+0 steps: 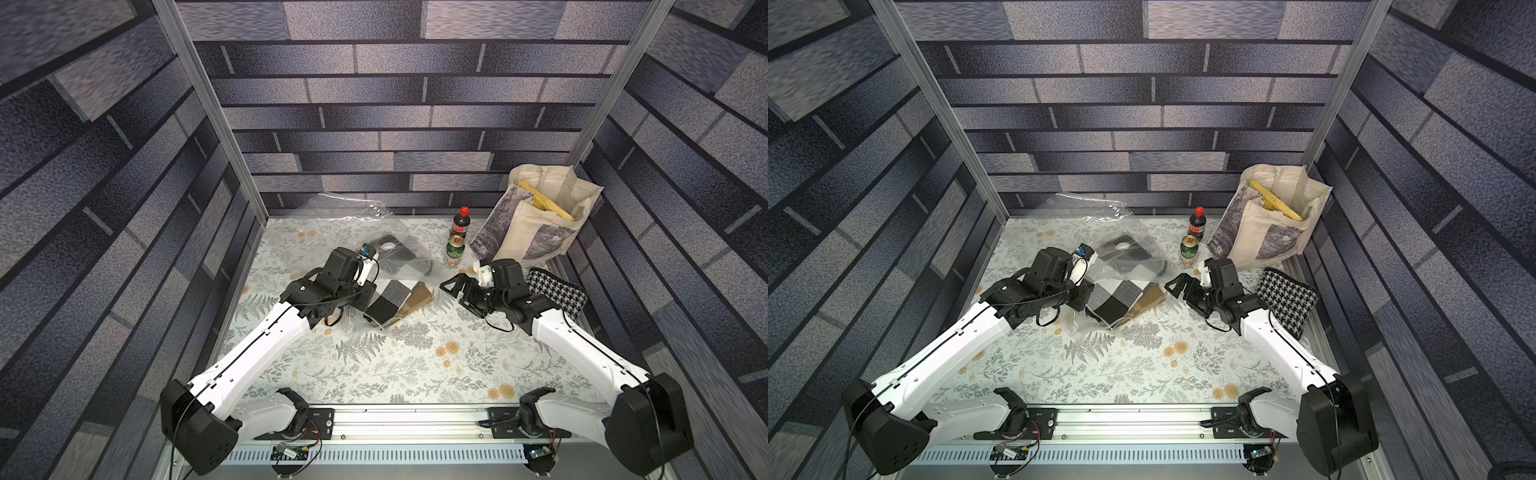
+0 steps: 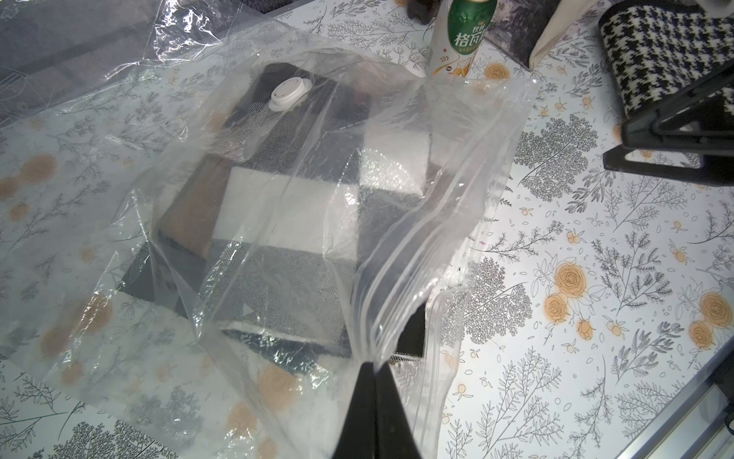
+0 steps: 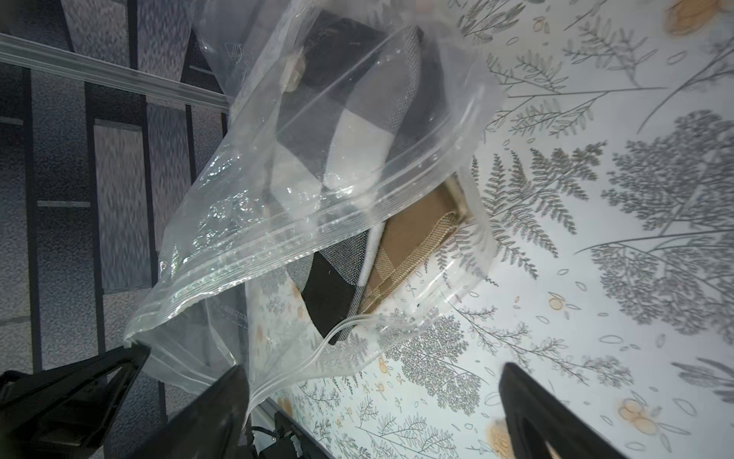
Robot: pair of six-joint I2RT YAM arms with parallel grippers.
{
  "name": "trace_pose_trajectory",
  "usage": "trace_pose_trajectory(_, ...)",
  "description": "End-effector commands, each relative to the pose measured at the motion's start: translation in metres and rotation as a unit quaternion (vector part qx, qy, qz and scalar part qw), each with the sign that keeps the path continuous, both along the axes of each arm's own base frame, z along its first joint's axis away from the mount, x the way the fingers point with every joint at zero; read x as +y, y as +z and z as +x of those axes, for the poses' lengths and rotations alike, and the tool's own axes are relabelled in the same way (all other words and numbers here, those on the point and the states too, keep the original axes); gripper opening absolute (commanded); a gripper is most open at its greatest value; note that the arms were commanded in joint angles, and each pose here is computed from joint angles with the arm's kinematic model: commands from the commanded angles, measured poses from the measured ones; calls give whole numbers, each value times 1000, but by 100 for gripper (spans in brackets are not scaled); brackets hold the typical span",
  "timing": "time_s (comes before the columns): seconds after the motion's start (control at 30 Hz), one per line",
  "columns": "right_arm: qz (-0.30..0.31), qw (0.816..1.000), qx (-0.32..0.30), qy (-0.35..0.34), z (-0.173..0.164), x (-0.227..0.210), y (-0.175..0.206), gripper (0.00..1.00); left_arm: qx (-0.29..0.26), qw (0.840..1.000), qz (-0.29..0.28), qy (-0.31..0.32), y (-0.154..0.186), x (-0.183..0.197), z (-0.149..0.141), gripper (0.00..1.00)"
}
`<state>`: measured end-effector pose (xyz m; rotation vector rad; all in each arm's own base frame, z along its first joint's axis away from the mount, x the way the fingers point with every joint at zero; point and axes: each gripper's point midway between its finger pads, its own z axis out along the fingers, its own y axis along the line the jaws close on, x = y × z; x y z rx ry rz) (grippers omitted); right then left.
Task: Take the scarf out of the vacuum bag
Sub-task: Take out the scarf from the vacuum bag.
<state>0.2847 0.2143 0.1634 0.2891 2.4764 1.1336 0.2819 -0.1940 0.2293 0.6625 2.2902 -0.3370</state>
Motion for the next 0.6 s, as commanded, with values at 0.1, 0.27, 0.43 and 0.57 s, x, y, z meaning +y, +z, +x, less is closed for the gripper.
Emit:
trace_pose_trajectory(0.1, 82, 992, -91, 36, 15, 70, 22, 100, 8, 1000, -4, -4, -7, -6, -3, 0)
trace_pose_trajectory(0.27, 114, 985, -125, 26, 21, 92, 19, 100, 5, 1000, 2, -4, -3, -12, -2, 0)
trace_pose_trajectory(0.43, 87, 989, -116, 18, 24, 94, 0, 100, 5, 1000, 2, -3, 14, -21, 7, 0)
trace_pose_trajectory(0.57, 61, 992, -107, 0, 28, 87, -22, 100, -12, 1000, 0, -12, 30, -33, 10, 0)
